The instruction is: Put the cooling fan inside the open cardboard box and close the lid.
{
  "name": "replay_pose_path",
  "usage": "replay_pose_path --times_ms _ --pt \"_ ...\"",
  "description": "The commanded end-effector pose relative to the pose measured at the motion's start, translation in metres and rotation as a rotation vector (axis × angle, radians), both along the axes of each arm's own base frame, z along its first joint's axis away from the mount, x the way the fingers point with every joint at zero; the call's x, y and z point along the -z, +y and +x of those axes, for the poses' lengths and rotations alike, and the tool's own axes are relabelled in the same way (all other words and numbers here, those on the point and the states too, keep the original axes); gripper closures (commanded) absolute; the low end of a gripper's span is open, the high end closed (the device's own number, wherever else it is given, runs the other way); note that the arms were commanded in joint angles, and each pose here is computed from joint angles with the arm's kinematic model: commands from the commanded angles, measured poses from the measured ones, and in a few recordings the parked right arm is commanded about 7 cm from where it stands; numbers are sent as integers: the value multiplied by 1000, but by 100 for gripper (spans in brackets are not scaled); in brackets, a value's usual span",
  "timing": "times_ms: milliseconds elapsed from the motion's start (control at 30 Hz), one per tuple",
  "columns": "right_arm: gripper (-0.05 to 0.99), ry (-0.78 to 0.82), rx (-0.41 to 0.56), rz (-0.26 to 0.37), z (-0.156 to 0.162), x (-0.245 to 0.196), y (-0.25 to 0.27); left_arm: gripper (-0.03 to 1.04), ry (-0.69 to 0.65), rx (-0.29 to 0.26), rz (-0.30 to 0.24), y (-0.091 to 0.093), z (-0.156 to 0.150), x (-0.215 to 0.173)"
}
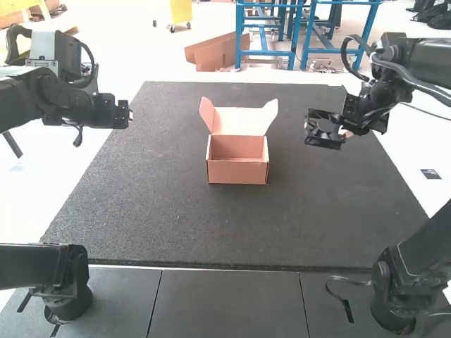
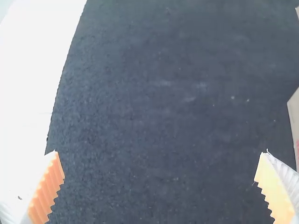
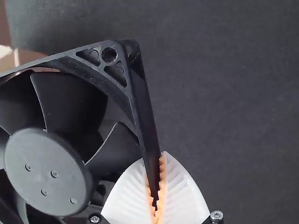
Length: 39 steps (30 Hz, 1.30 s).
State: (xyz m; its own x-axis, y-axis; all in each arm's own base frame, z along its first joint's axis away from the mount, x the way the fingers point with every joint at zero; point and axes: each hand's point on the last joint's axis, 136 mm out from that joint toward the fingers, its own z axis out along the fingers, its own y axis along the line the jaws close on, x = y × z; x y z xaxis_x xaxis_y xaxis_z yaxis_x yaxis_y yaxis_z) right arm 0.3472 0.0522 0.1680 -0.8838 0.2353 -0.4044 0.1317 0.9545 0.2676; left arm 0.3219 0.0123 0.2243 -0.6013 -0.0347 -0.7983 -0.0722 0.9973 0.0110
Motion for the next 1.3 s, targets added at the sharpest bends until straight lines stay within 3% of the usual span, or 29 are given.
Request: replay_pose_path --times_ms 0,300,800,1267 --pt "94 -44 18 72 -2 -31 28 4 -12 19 6 -2 0 -3" --pt "94 -26 -100 119 -20 -41 98 4 -15 30 -2 -5 -4 -5" --pt "94 19 -218 99 -14 -24 165 4 -6 27 -8 -5 -8 1" --pt "94 70 -251 77 8 1 201 4 -12 25 -12 -5 -7 1"
